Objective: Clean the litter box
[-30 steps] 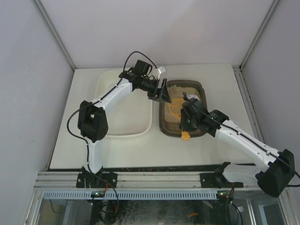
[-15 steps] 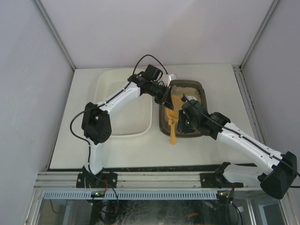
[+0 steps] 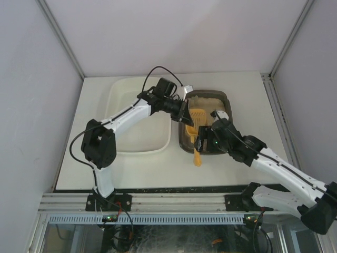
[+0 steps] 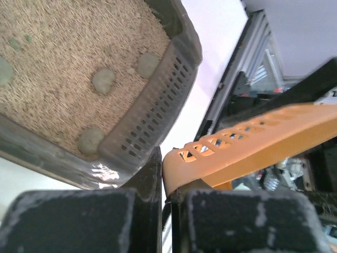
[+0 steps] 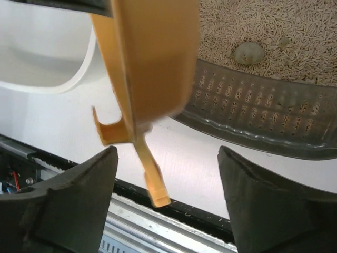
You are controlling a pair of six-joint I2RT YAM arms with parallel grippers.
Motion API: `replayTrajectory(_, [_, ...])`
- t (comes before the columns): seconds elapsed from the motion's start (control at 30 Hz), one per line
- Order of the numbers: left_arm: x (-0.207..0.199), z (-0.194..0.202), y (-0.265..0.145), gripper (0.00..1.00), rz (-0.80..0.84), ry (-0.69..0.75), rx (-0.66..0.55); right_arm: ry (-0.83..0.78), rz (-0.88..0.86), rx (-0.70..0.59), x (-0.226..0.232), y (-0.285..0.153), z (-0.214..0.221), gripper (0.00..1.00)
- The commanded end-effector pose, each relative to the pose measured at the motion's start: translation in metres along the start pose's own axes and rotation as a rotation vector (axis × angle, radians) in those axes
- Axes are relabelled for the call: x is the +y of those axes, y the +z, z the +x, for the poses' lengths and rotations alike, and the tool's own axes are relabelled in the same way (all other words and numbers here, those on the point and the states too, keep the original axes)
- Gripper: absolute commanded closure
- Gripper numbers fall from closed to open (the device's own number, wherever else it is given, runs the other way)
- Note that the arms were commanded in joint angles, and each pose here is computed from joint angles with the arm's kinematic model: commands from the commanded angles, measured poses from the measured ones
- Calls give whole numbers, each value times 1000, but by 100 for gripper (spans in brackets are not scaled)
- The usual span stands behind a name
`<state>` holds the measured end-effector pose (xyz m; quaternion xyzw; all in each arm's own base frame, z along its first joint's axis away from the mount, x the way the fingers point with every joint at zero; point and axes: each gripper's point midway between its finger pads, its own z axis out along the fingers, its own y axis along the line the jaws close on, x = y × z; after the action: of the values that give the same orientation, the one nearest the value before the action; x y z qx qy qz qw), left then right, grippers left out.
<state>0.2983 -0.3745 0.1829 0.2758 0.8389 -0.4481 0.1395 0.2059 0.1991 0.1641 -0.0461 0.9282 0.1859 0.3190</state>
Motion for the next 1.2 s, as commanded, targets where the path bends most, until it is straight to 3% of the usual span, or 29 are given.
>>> replayTrajectory(0.0, [-43, -29, -36, 100, 150, -27, -202, 85, -147, -211, 15, -19, -22, 17])
replayTrajectory(0.13, [-60, -30, -57, 100, 234, -134, -314, 152, -246, -313, 16, -28, -20, 14])
replayTrajectory(0.23, [-60, -31, -66, 100, 201, -155, -369, 160, -271, -346, 17, -31, -18, 16])
replayTrajectory(0.53, [-59, -29, -69, 100, 188, -161, -380, 138, -315, -401, 33, -35, -26, 30])
replayTrajectory(0.73, [-56, -27, -69, 100, 178, -161, -383, 136, -340, -423, 40, -37, -34, 54])
replayTrajectory(0.8, [-54, -27, -70, 100, 164, -163, -389, 138, -338, -435, 40, -41, -38, 69])
replayTrajectory(0.9, [-50, -26, -74, 99, 122, -167, -416, 151, -324, -424, 38, -42, -39, 100])
replayTrajectory(0.93, [-46, -25, -76, 95, 99, -173, -431, 160, -320, -419, 37, -43, -39, 100])
replayTrajectory(0.97, [-43, -25, -79, 82, 71, -180, -452, 173, -314, -414, 36, -44, -39, 100])
replayTrajectory(1.07, [-33, -23, -93, 9, -19, -197, -543, 224, -229, -362, 20, -42, -30, 100])
replayTrajectory(1.1, [-27, -22, -98, 1, -56, -214, -576, 238, -191, -339, 13, -42, -26, 100])
replayTrajectory(1.17, [-13, -22, -111, 0, -148, -275, -647, 245, -147, -273, 3, -40, -17, 100])
